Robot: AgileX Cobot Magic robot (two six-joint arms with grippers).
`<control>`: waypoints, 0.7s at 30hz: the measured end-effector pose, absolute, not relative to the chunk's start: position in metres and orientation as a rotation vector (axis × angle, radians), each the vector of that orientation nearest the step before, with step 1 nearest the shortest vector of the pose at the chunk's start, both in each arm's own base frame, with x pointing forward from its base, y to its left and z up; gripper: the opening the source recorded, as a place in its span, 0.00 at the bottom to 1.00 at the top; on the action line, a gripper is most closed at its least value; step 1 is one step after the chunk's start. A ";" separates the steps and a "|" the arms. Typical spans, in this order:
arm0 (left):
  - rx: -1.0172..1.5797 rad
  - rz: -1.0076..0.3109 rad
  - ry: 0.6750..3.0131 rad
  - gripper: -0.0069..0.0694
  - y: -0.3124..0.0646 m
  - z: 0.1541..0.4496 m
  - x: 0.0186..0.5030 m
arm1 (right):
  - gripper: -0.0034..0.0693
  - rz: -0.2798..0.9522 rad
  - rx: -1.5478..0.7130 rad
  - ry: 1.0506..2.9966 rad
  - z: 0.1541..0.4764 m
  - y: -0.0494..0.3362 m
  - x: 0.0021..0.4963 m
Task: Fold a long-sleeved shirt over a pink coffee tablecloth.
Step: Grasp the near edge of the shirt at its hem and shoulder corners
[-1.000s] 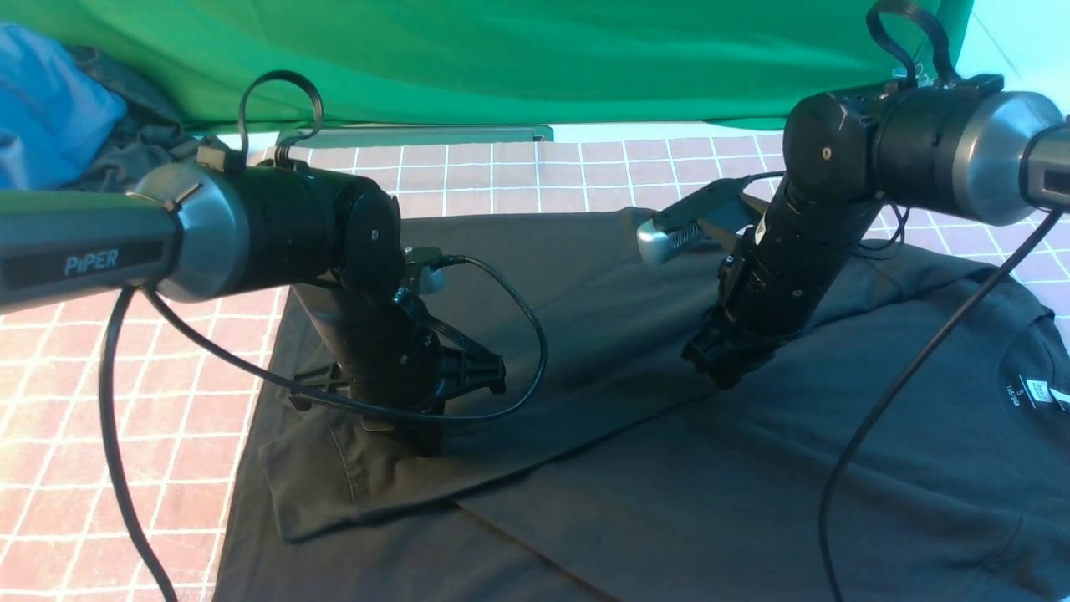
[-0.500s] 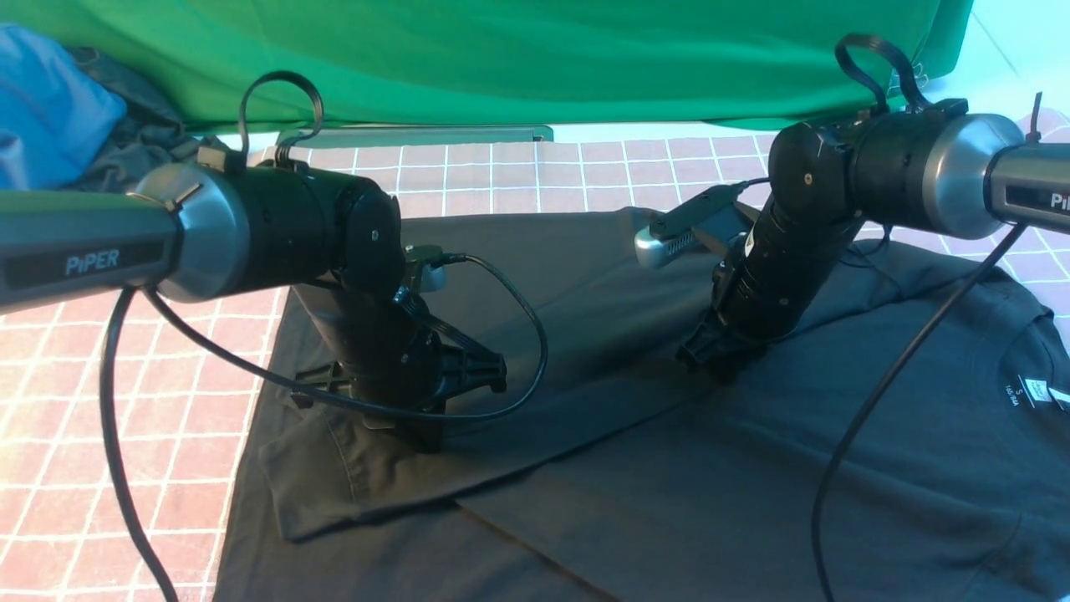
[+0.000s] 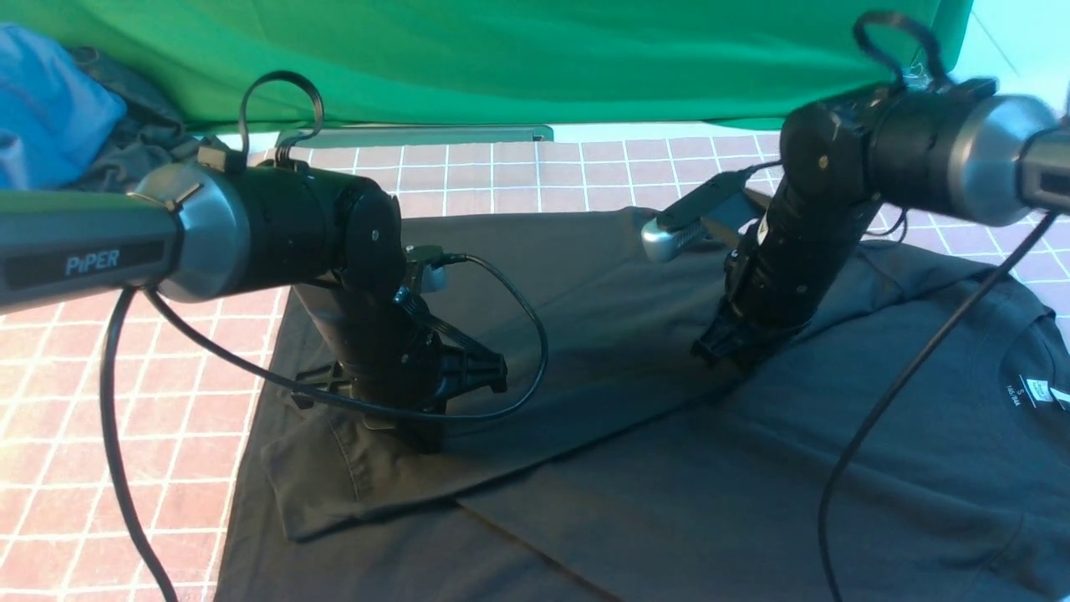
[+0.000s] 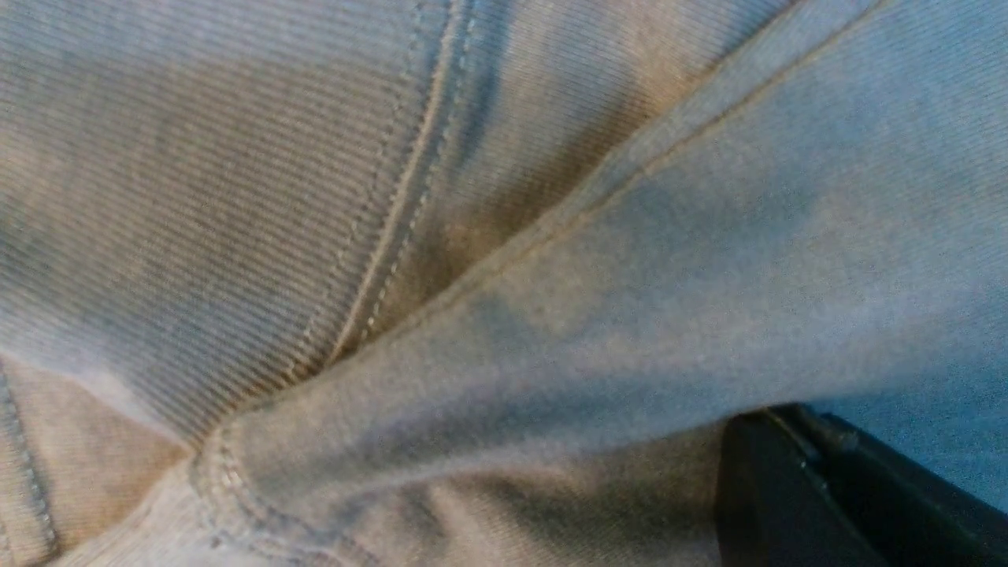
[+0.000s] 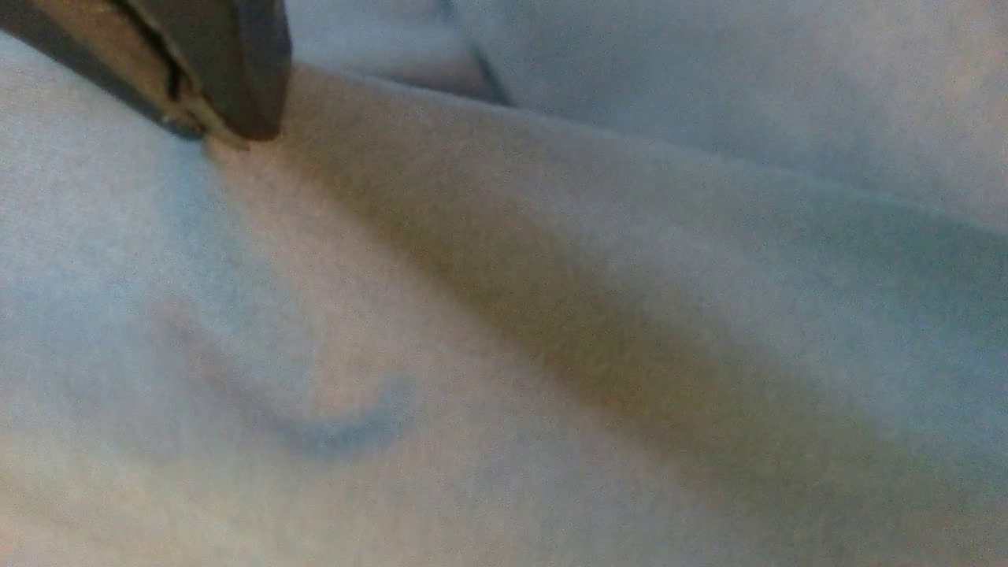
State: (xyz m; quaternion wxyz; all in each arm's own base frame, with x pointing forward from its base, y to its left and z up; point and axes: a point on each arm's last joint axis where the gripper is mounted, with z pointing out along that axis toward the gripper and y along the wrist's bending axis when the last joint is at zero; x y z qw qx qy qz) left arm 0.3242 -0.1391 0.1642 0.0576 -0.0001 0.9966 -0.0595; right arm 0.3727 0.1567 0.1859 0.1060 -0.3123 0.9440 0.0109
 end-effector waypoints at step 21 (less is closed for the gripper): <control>0.025 -0.187 2.930 0.11 -0.133 0.204 0.316 | 0.55 -0.085 -0.920 2.914 0.195 0.145 0.360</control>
